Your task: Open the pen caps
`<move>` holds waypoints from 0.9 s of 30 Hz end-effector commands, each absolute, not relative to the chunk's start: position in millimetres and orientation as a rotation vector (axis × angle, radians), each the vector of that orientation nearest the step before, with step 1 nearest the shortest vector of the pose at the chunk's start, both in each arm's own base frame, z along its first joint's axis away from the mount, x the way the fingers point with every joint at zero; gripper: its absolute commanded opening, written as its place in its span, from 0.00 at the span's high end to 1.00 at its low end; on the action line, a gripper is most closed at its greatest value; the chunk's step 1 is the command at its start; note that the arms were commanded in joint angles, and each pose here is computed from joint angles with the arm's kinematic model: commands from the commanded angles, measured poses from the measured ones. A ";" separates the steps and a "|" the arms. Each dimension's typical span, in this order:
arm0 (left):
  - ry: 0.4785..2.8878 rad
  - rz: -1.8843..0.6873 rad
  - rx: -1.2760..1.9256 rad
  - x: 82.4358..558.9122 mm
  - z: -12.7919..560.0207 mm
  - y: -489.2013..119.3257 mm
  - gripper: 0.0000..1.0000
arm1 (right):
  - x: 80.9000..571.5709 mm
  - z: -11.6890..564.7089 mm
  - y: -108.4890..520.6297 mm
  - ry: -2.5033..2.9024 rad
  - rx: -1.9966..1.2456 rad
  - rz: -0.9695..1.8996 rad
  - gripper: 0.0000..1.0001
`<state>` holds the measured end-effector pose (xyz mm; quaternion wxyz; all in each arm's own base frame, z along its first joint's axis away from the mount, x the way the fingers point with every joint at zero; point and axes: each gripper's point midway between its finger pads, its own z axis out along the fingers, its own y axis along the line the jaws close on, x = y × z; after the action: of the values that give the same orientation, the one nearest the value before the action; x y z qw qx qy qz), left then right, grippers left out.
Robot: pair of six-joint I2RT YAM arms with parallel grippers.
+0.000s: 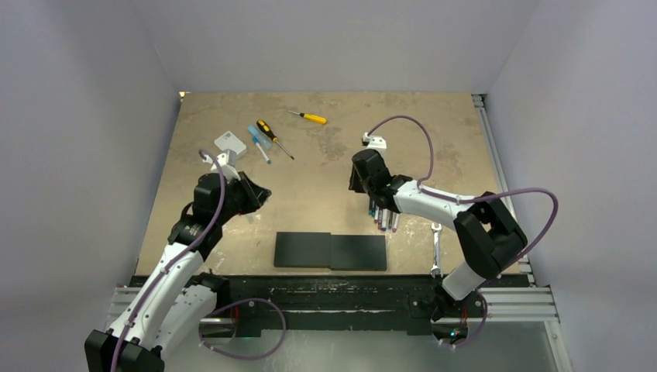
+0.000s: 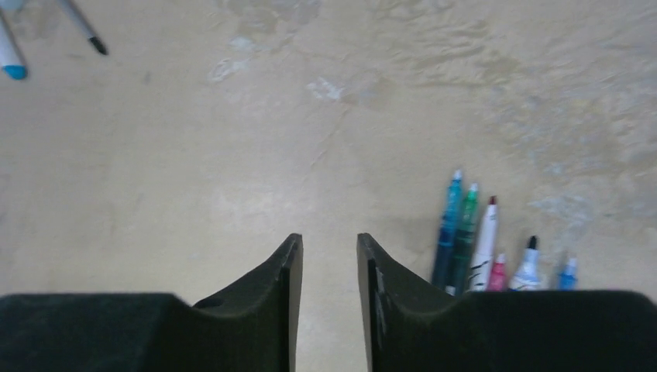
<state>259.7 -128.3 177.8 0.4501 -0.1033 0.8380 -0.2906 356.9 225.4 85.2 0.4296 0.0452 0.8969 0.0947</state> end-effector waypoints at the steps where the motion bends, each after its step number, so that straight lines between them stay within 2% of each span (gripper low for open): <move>1: 2.120 -0.573 -0.379 259.7 157.8 -105.3 1.00 | 362.2 93.7 261.6 2.223 0.032 0.395 0.72; 3: 2.130 -0.492 -0.461 260.8 149.8 -91.7 1.00 | 361.1 87.1 267.8 2.241 0.014 0.425 0.75; 5: 2.127 -0.420 -0.531 263.3 143.1 -80.1 1.00 | 356.9 90.3 277.5 2.219 -0.019 0.504 0.74; 9: 2.168 -0.331 -0.622 272.6 119.7 -71.1 1.00 | 336.4 111.6 297.9 2.125 -0.117 0.701 0.60; 12: 2.243 -0.244 -0.653 280.4 93.4 -67.6 1.00 | 320.8 123.6 303.3 2.084 -0.158 0.774 0.55; 20: 2.337 -0.116 -0.730 302.9 37.5 -66.7 1.00 | 302.8 133.6 293.1 2.060 -0.176 0.785 0.53; 27: 2.334 -0.080 -0.740 298.4 33.8 -63.8 1.00 | 297.8 158.5 285.0 1.995 -0.170 0.799 0.51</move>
<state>288.5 -64.6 23.5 0.3132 -0.2725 0.9092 -0.0313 296.9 285.9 134.3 0.4436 -0.0630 0.8373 0.3135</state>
